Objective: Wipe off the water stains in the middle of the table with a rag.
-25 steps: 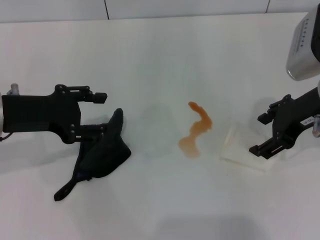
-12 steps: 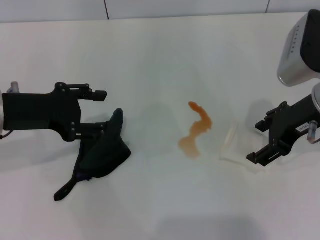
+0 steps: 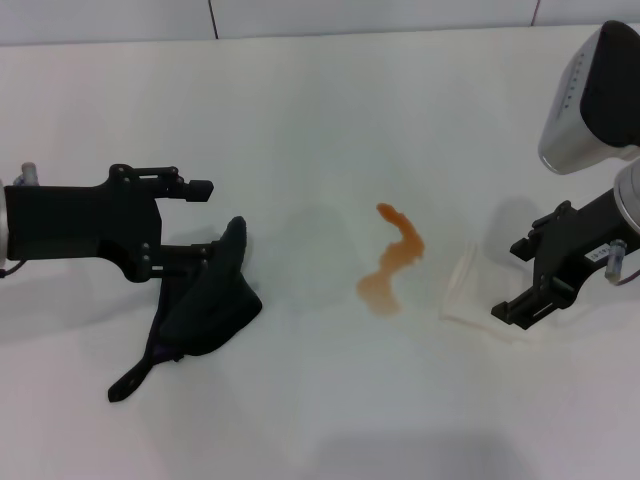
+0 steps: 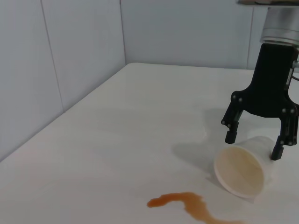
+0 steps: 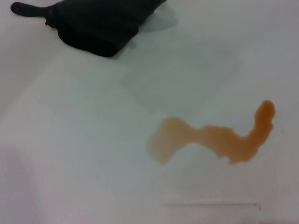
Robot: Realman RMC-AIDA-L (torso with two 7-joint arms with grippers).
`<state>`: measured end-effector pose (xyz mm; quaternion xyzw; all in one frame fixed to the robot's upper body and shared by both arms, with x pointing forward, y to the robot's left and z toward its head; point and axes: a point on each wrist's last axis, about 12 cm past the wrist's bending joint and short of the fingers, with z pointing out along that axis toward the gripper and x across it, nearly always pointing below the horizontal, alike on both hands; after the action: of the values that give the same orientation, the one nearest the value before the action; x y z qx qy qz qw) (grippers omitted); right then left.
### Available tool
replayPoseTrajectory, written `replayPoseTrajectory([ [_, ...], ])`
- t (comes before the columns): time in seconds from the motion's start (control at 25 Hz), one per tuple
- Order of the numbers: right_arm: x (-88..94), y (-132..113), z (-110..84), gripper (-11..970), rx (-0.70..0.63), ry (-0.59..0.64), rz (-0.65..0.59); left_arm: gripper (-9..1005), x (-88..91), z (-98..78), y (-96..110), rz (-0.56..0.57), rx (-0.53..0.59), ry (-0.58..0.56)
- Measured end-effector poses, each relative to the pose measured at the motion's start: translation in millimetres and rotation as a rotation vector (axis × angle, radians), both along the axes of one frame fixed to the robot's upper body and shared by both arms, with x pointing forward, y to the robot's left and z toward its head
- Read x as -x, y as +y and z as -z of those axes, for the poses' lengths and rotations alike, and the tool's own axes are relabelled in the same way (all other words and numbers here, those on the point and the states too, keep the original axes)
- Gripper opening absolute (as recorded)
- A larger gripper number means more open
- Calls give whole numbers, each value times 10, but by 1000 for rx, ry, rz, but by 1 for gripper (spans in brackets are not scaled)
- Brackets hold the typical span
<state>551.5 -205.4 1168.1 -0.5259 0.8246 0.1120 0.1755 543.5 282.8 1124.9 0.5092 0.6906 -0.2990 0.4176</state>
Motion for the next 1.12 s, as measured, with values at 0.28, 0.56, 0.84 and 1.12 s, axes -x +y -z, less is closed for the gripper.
replayPoseTrajectory([
  [0.28,1,49,0,841,6,4,-2,733,-2,0,3,-3,0,-1],
  [0.56,-4,74,9,841,9,2,-4,733,-14,3,6,-12,-4,-5],
  [0.84,-11,85,65,842,21,-2,-2,733,-15,2,9,-14,-4,-6],
  [1.12,-9,81,109,842,26,12,8,733,-17,-1,7,-11,0,-17],
])
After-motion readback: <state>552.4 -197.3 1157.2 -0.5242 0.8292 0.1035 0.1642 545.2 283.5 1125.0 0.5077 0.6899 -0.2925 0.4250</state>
